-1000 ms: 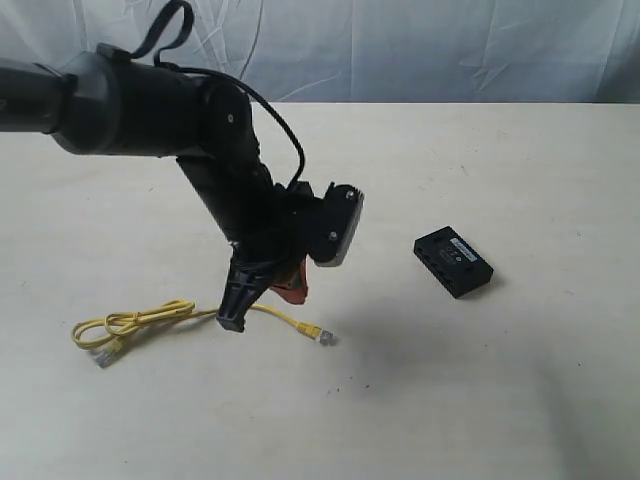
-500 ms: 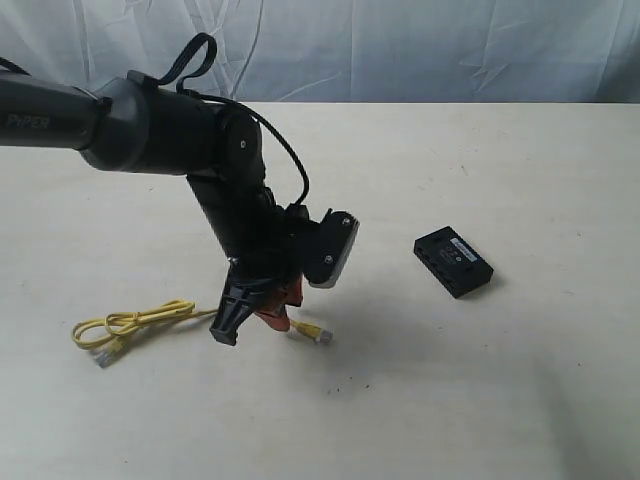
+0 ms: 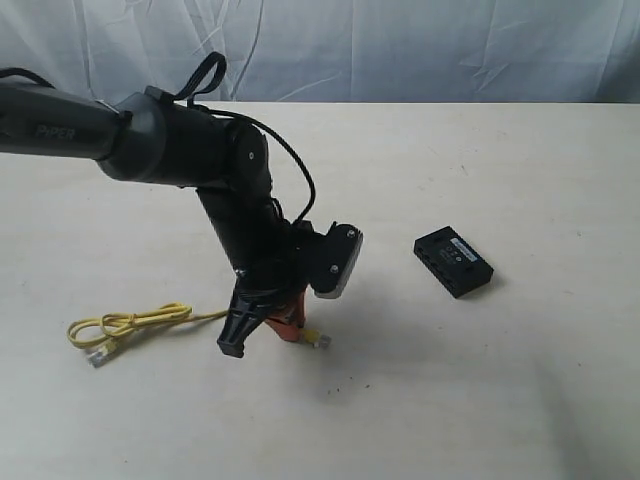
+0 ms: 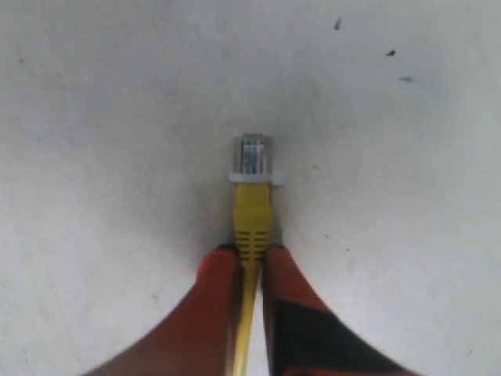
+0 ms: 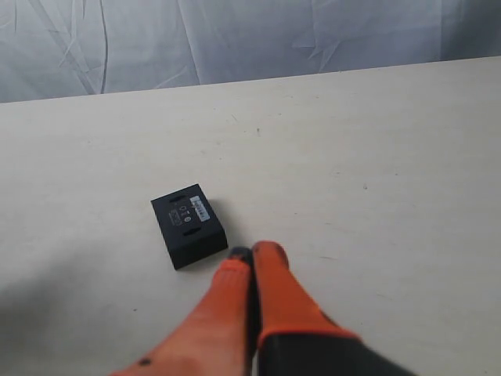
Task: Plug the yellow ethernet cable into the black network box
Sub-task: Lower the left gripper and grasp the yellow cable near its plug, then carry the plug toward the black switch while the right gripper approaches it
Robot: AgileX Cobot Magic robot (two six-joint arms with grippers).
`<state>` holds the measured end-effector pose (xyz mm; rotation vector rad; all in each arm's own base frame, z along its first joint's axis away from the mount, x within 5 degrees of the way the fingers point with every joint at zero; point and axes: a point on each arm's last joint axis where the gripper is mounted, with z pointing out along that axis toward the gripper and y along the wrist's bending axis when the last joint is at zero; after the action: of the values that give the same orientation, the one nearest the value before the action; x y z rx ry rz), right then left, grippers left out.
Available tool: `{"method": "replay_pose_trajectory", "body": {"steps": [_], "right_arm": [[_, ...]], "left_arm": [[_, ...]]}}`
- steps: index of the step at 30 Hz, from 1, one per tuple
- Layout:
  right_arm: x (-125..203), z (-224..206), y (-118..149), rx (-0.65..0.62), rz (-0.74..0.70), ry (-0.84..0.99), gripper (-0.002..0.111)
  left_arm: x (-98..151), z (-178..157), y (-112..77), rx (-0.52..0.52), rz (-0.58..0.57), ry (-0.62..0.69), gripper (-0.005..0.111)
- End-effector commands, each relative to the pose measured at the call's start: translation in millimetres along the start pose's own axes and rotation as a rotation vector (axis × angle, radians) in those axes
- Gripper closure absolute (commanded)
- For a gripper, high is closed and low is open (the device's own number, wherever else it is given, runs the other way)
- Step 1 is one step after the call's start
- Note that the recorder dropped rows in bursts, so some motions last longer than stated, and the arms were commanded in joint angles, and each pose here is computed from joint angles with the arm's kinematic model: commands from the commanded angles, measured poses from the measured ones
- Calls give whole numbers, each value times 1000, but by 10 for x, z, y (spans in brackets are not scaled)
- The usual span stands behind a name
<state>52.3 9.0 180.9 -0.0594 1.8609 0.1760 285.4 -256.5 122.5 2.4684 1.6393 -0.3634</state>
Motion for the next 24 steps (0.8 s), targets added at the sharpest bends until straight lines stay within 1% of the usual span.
{"method": "replay_pose_trajectory", "body": {"steps": [1,9,12,16,19,21,24], "right_arm": [[3,1,0,-1,-1,-13,109],[3,1,0,-1,-1,-13,109],[3,1,0,-1,-1,-13,109],[2,1,-3,1,-7,-13,109],[-1,1,-27,29,-79,-16,109],[-2,1,-29,32,-86,-16,109],[-1,1,-28,30,-81,-16,109]], "left_arm": [[-39,-45,0,-17,-49,-8,106],[-103,-325,-7,-94,-263,-25,107],[-119,-388,-9,-112,-315,-35,107],[-122,-402,-20,-105,-325,-35,107],[-122,-401,-25,-100,-354,-35,107],[-122,-401,-23,-102,-385,-37,107],[-122,-401,-25,-100,-387,-37,107]]}}
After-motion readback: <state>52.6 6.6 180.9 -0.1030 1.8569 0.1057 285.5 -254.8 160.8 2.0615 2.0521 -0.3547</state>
